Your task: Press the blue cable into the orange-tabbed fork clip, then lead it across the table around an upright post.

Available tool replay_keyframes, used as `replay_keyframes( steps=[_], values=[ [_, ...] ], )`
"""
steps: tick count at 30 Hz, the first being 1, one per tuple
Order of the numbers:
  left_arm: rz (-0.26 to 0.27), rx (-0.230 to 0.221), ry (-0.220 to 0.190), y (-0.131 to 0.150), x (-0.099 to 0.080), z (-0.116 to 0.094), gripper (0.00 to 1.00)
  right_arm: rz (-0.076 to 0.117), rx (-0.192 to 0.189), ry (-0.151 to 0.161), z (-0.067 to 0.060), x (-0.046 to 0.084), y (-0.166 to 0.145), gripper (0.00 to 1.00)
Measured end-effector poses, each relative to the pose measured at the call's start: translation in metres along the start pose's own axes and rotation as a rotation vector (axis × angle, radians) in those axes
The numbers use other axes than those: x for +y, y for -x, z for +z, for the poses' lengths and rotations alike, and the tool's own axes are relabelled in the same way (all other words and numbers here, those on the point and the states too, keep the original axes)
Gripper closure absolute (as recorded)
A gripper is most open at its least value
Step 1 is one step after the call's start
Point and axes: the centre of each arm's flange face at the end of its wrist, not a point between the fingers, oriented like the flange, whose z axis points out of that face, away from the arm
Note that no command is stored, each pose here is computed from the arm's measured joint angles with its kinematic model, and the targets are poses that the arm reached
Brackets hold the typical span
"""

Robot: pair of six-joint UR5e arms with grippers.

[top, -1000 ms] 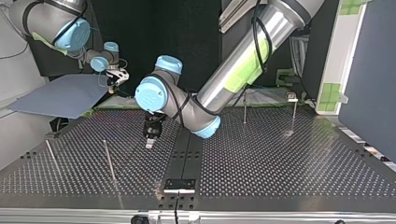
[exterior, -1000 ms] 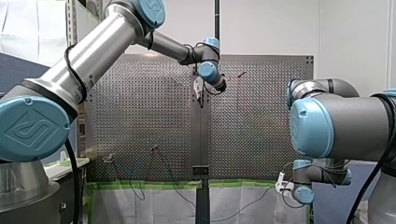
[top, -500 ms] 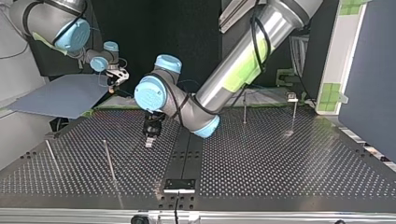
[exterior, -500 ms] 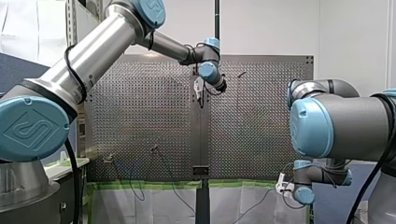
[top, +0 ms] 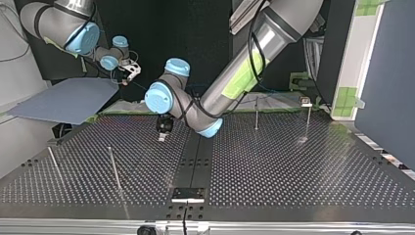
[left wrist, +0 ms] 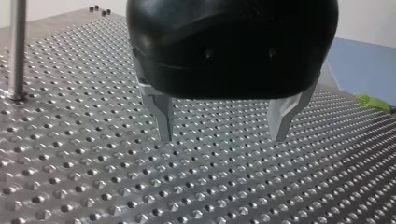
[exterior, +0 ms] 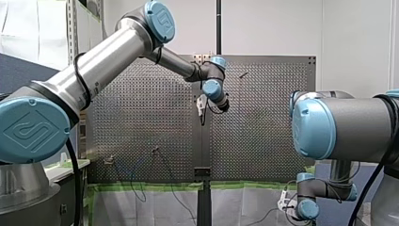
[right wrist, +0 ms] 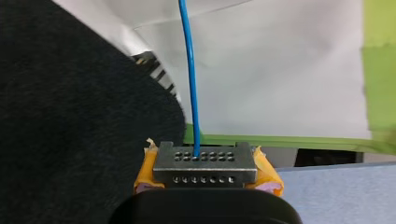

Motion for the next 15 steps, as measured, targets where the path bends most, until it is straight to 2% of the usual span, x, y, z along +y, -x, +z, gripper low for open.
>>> replay_keyframes(
  steps=[5,15],
  values=[
    [0.001,0.002,0.001,-0.0017,0.0002,0.0006,0.0,0.002,-0.02,0.005,-0.002,0.0003,0.0024,1.0],
    [0.001,0.003,0.001,-0.002,0.0003,0.0008,0.0,0.003,-0.023,0.005,-0.0023,0.0004,0.0029,1.0]
  ],
)
